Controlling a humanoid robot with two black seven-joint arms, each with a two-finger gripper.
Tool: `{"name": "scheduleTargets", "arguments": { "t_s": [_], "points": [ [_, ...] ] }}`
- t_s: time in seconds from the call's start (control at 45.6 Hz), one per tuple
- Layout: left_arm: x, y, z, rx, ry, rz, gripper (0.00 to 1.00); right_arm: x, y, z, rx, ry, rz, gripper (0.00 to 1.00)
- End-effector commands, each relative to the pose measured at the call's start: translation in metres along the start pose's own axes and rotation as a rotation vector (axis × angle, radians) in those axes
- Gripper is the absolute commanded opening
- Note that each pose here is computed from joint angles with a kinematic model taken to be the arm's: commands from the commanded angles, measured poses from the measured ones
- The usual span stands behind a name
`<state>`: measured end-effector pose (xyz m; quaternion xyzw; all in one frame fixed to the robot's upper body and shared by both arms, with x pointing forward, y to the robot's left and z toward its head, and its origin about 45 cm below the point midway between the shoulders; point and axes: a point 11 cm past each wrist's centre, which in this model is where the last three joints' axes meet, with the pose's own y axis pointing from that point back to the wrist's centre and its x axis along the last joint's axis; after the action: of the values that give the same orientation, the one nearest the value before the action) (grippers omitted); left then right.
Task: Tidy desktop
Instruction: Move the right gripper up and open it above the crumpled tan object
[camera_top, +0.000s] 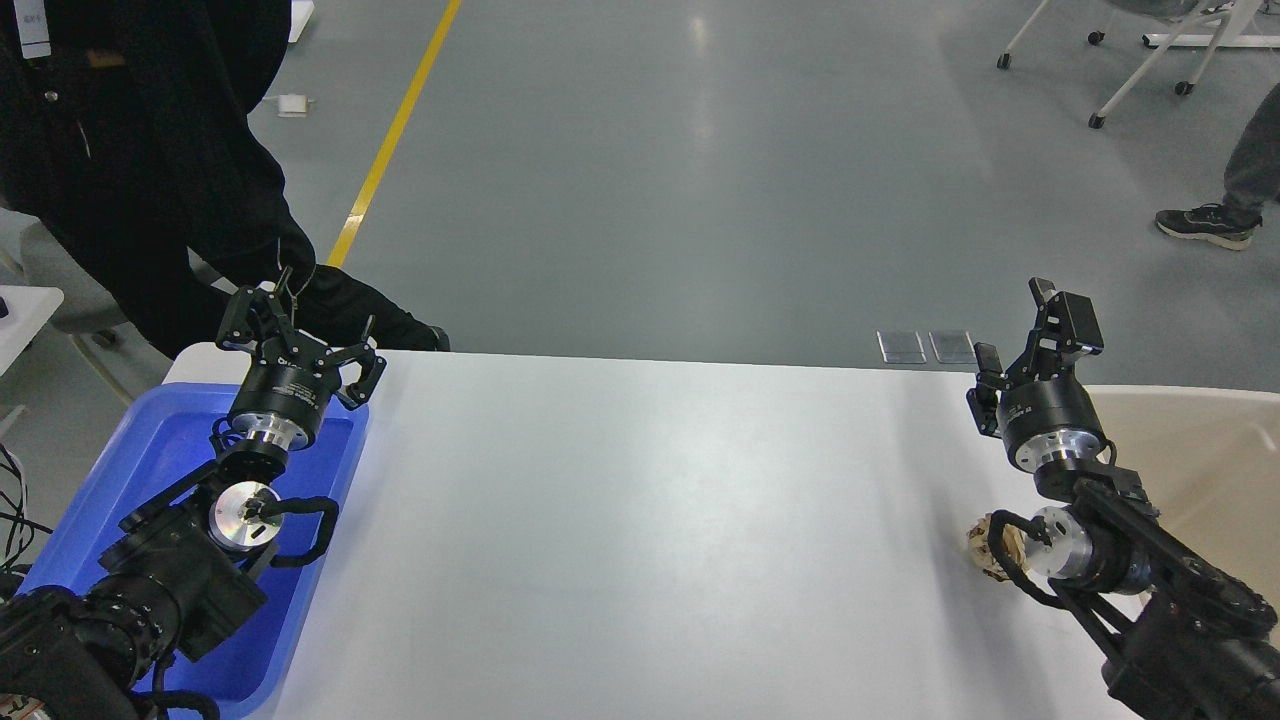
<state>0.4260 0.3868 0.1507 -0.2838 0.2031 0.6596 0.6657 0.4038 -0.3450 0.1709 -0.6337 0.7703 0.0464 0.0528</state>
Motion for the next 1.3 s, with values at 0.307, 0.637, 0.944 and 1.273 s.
{"name": "scheduleTargets", "arguments": {
  "t_s": [0.307,0.637,0.944,1.273],
  "points": [
    [0.0,0.0,0.0,0.0,0.0,0.0,1.0,0.002,-0.001,0.0,-0.054,-0.004,0.003,1.0],
    [0.0,0.0,0.0,0.0,0.0,0.0,1.0,-0.002,-0.01,-0.02,-0.178,0.116,-0.105,1.0],
    [0.0,0.0,0.0,0.0,0.0,0.0,1.0,0.004,-0.011,-0.066,-0.269,0.504,-0.28,1.0],
    [0.0,0.0,0.0,0.0,0.0,0.0,1.0,0.007,0.016,-0.091,-0.266,0.996,-0.635,1.0]
  ]
}}
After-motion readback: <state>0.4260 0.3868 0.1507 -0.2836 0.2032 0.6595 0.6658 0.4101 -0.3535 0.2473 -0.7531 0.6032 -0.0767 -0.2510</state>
